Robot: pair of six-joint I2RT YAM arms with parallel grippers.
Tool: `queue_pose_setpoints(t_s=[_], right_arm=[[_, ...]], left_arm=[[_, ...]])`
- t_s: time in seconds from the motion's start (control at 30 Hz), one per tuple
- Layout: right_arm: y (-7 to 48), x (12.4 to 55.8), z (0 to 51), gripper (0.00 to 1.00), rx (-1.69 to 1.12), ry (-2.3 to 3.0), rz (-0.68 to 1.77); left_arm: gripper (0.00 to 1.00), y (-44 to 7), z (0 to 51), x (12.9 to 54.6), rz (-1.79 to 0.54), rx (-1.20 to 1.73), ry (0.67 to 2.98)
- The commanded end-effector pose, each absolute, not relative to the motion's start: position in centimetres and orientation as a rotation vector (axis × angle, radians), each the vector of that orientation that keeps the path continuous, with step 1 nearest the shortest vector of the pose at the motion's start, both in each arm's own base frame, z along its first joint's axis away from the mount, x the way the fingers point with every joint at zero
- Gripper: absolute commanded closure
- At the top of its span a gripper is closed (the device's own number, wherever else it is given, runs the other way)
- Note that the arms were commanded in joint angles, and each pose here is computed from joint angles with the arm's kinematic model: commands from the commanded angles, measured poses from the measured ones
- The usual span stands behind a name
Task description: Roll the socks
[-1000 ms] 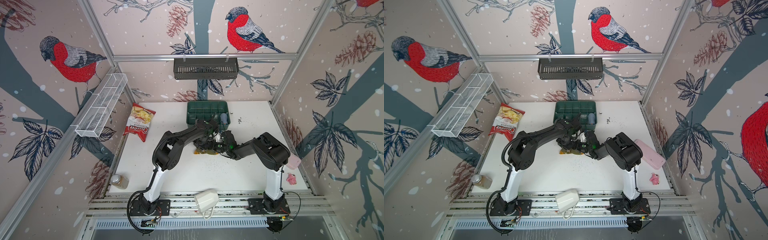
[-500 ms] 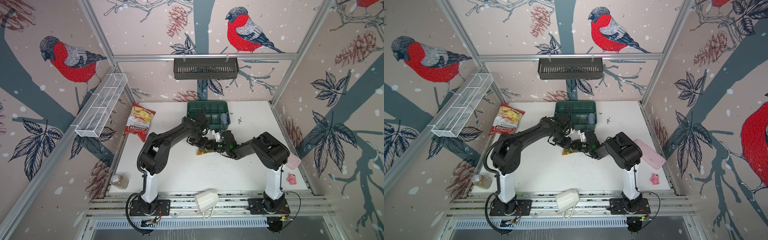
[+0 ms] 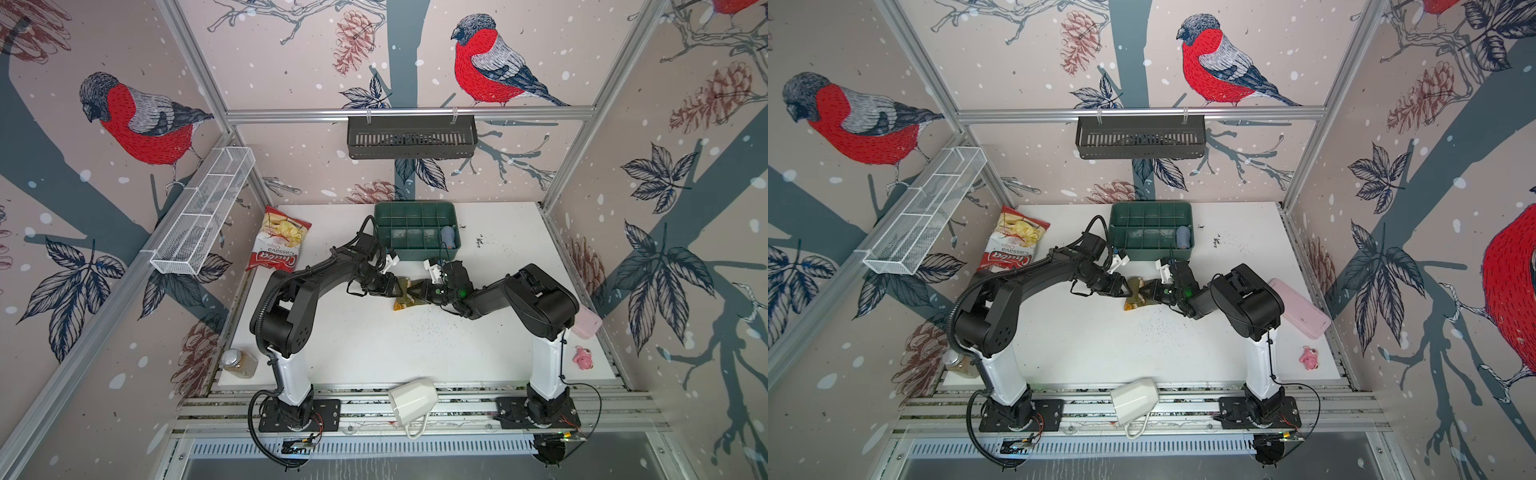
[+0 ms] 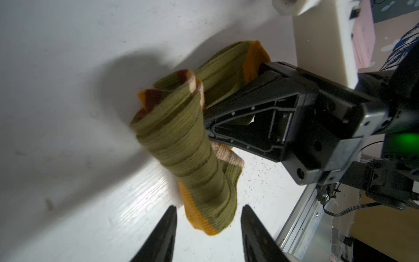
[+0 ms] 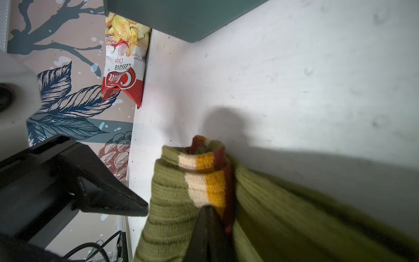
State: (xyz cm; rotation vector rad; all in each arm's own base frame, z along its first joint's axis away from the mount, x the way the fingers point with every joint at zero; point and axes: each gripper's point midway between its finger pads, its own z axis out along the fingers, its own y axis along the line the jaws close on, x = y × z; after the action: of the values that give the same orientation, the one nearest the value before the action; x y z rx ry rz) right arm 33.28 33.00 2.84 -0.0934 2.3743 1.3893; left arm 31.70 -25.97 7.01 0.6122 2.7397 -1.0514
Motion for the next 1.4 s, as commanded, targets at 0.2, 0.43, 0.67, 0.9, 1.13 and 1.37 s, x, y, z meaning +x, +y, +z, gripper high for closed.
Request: queue_pose_setpoints(t_s=[0.2,0.43,0.67,0.9,1.13,1.37], right_arm=[[31.3,32.5,-0.4,0.94,-0.013,2.515,1.259],[31.4,32.7,-0.5,0.94,-0.015,2.519,1.257],[31.4,32.6,-0.6,0.94,-0.019,2.528,1.253],[31.5,32.6,-0.8,0.94,-0.018,2.534,1.250],[31.6,32.4,-0.9,0.94,-0.019,2.538,1.251],[31.7,32.2,-0.5,0.93,-0.035,2.532,1.262]], left_arm=[[0.51,-26.7,5.5,32.9,-1.211,0.567,2.667],[0.49,-26.0,4.1,32.5,-1.249,0.527,2.676],[0.43,-27.0,3.9,32.7,-1.371,0.533,2.620],[0.44,-27.5,3.1,32.7,-1.418,0.525,2.614],[0.84,-27.0,2.3,33.0,-1.356,0.494,2.661],[1.00,-25.5,1.6,33.9,-1.104,0.429,2.762]])
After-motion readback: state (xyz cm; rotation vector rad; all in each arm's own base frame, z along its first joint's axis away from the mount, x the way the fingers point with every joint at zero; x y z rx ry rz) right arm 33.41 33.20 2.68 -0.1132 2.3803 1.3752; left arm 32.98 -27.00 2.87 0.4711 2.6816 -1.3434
